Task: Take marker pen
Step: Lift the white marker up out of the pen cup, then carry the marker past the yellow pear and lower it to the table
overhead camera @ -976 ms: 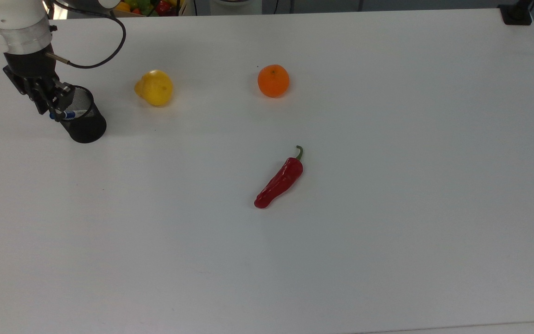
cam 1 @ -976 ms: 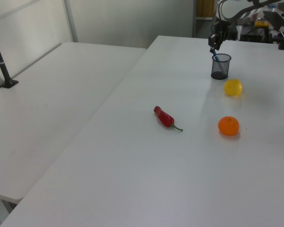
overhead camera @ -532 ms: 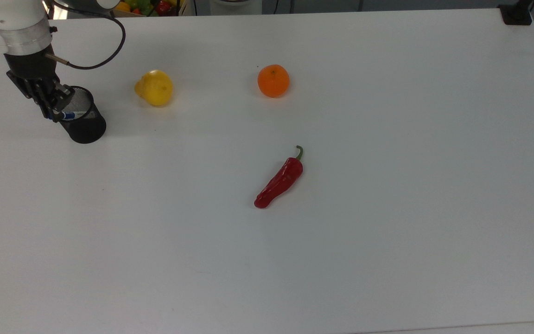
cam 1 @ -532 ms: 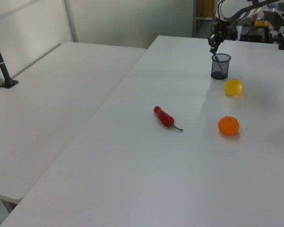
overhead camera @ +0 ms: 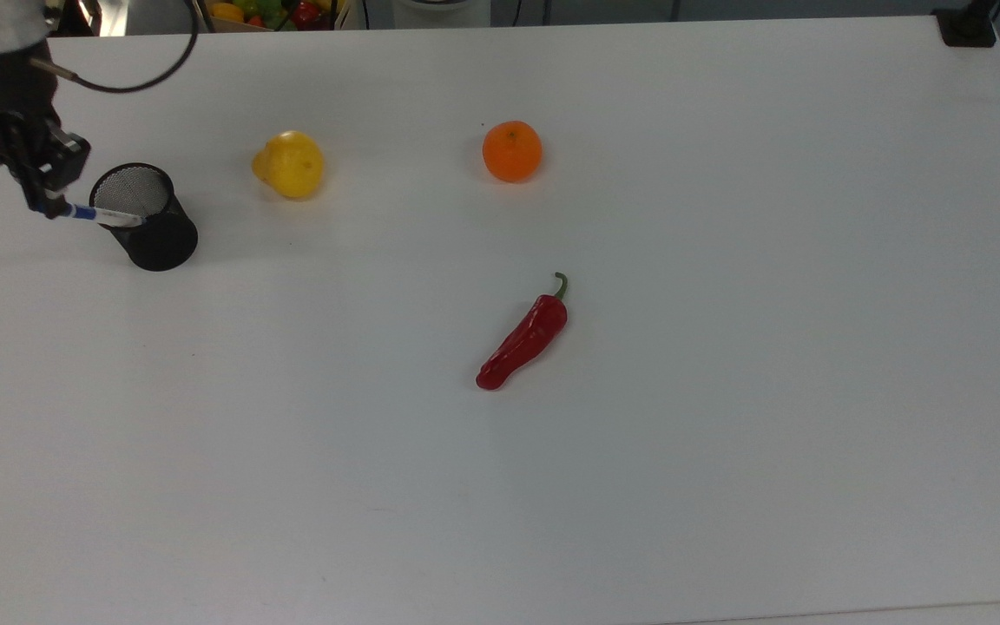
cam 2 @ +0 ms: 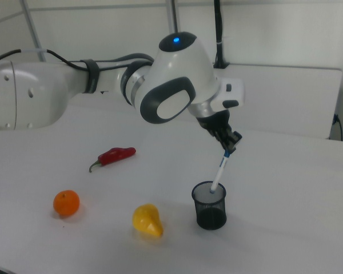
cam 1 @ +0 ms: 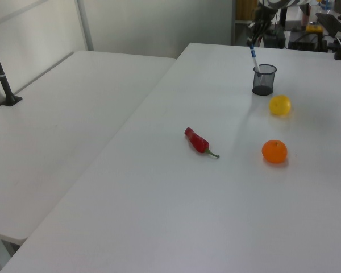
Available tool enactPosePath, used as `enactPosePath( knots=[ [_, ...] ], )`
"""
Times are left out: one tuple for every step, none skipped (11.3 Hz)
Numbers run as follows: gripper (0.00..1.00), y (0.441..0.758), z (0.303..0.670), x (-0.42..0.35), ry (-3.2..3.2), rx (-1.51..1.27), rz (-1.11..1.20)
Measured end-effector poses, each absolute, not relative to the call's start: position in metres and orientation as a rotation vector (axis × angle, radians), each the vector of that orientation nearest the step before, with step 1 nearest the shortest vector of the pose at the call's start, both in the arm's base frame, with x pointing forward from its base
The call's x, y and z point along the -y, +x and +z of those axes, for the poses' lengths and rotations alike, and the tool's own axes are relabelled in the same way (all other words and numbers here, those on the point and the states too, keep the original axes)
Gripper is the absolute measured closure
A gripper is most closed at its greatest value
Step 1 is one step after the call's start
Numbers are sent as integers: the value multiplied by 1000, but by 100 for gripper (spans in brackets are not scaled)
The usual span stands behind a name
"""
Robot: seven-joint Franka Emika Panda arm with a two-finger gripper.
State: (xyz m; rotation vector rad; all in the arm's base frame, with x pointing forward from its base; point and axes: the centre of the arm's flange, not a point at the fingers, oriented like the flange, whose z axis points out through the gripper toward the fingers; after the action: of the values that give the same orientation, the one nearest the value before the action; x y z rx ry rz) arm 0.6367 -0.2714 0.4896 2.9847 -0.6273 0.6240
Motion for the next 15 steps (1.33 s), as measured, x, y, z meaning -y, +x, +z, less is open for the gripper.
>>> enactPosePath(
  knots=[
    [82, 635, 506, 275, 2971, 632, 664],
    [82, 633, 520, 275, 2964, 631, 695],
    [82, 631, 532, 274, 2969, 629, 699],
    [82, 628, 543, 272, 2990, 636, 689],
    [82, 625, 551, 269, 3024, 647, 670],
    [82, 621, 560, 263, 3066, 646, 625],
    [82, 618, 562, 256, 3098, 636, 574],
    [82, 617, 562, 245, 3135, 619, 507],
    [82, 618, 563, 231, 3171, 595, 438],
    [82, 618, 561, 216, 3204, 570, 365],
    [82, 620, 557, 201, 3229, 548, 299],
    [82, 622, 552, 187, 3246, 528, 247],
    [82, 626, 546, 170, 3261, 502, 202],
    [82, 633, 537, 149, 3269, 476, 163],
    [82, 640, 526, 129, 3266, 455, 124]
  ],
)
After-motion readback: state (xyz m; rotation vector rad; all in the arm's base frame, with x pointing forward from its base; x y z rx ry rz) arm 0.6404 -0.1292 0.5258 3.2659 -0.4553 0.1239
